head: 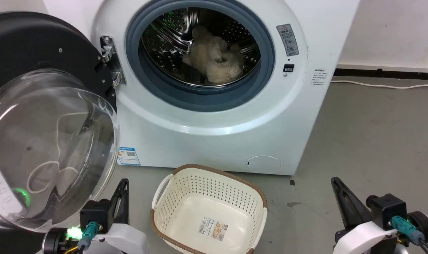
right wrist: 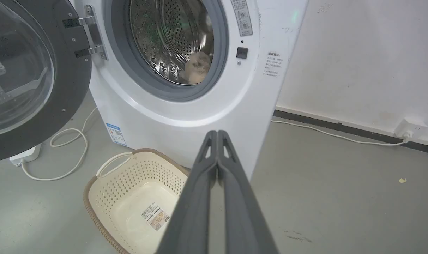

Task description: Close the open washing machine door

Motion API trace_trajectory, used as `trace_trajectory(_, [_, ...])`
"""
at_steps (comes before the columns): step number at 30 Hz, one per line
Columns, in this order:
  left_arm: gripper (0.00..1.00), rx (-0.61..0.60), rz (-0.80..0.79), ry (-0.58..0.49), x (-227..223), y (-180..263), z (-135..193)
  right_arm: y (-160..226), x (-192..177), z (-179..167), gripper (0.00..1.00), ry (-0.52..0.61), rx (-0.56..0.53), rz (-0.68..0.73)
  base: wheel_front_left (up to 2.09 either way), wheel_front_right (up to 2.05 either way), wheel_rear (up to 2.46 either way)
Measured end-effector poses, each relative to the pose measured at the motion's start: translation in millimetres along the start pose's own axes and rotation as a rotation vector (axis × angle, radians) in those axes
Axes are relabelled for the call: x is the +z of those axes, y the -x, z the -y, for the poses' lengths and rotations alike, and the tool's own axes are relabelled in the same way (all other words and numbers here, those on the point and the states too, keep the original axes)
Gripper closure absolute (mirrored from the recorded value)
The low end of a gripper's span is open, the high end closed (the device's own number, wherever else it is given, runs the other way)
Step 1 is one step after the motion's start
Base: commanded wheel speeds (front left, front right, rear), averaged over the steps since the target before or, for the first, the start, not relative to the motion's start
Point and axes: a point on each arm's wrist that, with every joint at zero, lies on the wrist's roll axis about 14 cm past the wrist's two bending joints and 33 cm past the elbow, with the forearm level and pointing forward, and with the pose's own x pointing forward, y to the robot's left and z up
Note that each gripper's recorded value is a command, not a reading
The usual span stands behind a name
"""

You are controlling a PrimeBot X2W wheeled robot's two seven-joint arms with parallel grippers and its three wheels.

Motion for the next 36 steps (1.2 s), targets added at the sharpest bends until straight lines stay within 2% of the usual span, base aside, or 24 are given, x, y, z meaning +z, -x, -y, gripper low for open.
trace_trajectory(31, [1.0,0.0,0.0,0.0,0.0,0.0,0.1,0.0,0.0,0.0,1.0,0.0,0.0,0.0,0.0,0.0,0.0])
trace_trajectory(32, [0.0,0.0,0.0,0.0,-0.1,0.0,0.1,0.0,-0.1,0.0,0.0,0.0,0.0,0.0,0.0,0.0,0.0])
trace_trajectory(36, [0.0,-0.001,-0.002,0.0,-0.5,0.1,0.4,0.1,-0.5,-0.1,0.0,-0.001,0.0,-0.001,0.0,0.0,0.0])
